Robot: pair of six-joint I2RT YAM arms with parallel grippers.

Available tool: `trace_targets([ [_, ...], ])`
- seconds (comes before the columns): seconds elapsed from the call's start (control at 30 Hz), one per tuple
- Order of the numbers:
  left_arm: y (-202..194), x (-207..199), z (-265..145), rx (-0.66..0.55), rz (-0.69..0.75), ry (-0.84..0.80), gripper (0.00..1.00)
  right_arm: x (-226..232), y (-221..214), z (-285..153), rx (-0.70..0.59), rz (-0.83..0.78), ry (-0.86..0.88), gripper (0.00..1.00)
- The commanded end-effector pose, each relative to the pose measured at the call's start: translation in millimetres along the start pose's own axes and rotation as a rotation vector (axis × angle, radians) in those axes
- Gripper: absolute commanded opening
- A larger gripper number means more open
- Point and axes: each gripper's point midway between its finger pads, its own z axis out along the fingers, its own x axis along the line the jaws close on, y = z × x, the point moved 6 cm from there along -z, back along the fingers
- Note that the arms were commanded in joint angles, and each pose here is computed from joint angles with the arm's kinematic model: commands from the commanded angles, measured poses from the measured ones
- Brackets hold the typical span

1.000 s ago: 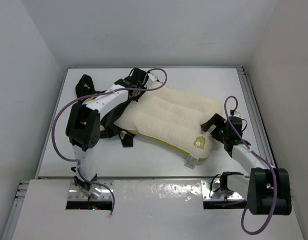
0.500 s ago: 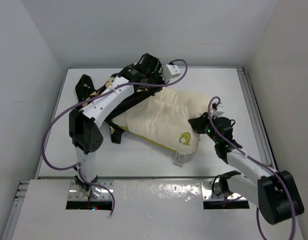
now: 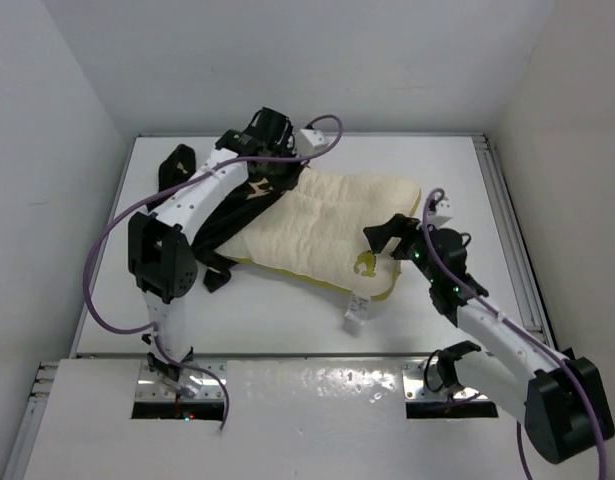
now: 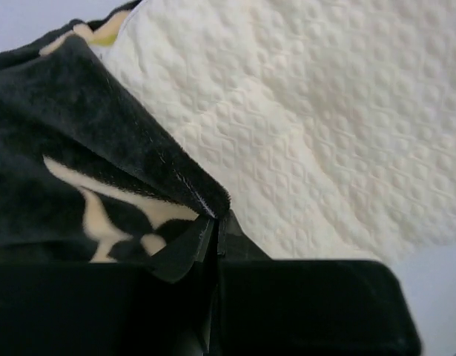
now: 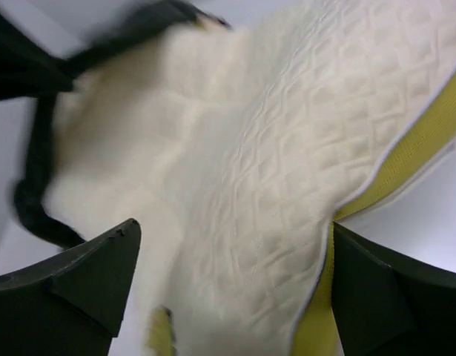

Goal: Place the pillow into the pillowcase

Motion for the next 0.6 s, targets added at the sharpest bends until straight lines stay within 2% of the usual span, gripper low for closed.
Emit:
trace_targets([
  [0.0, -30.7, -15.0, -5.9, 0.095, 0.050, 0.006, 0.00, -23.4, -24.2, -18.5, 0.348, 0.013, -0.248, 0.99],
  [0.07, -45.0, -20.2, -8.9, 0.113, 0.066, -0.001, 0.00, -33.7, -2.9, -24.5, 0.256, -0.109, -0.318, 0.99],
  [0.13, -62.0, -26.5, -13.1, 0.142, 0.078, -0.007, 0.00, -47.0, 41.5, -33.9, 0.052, -0.210, -0.454, 0.99],
  [0.17, -69.7, -29.2, -14.9, 0.170, 0.081, -0.011, 0.00, -46.6, 62.6, -33.5, -0.034, -0.237, -0.470, 0.99],
  [0.2, -73.4, -29.5, -16.2, 0.185, 0.081, -0.013, 0.00, -44.8, 71.1, -28.6, -0.055, -0.266, -0.439, 0.99],
  [0.23, -75.6, -29.5, -17.8, 0.192, 0.080, -0.020, 0.00, -41.3, 90.7, -21.3, -0.088, -0.340, -0.387, 0.93],
  [0.27, -77.4, -30.3, -20.6, 0.201, 0.075, -0.026, 0.00, -35.5, 94.2, -11.4, -0.056, -0.366, -0.316, 0.86],
  [0.3, -78.9, -28.6, -23.0, 0.203, 0.064, -0.027, 0.00, -32.1, 75.0, 11.9, 0.089, -0.371, -0.175, 0.80],
  [0.33, -79.1, -28.5, -26.0, 0.196, 0.055, -0.035, 0.00, -19.9, 91.4, 26.5, 0.124, -0.403, -0.090, 0.62],
  [0.37, -79.7, -28.3, -30.6, 0.194, 0.049, -0.036, 0.00, -14.8, 89.9, 40.2, 0.193, -0.403, -0.009, 0.55],
  [0.4, -80.9, -26.4, -33.9, 0.191, 0.034, -0.032, 0.00, -20.0, 62.9, 63.9, 0.350, -0.383, 0.133, 0.52],
  [0.43, -80.8, -26.8, -37.0, 0.182, 0.028, -0.040, 0.00, -13.5, 77.1, 79.3, 0.383, -0.380, 0.175, 0.59],
  [0.5, -83.8, -25.9, -45.5, 0.176, 0.008, -0.040, 0.00, -18.1, 68.3, 104.6, 0.471, -0.354, 0.244, 0.68],
  [0.53, -84.4, -26.4, -47.4, 0.174, 0.003, -0.042, 0.00, -23.6, 57.6, 128.1, 0.550, -0.361, 0.295, 0.81],
  [0.57, -85.7, -24.3, -49.1, 0.172, -0.011, -0.025, 0.00, -26.1, 52.7, 138.9, 0.577, -0.369, 0.311, 0.87],
])
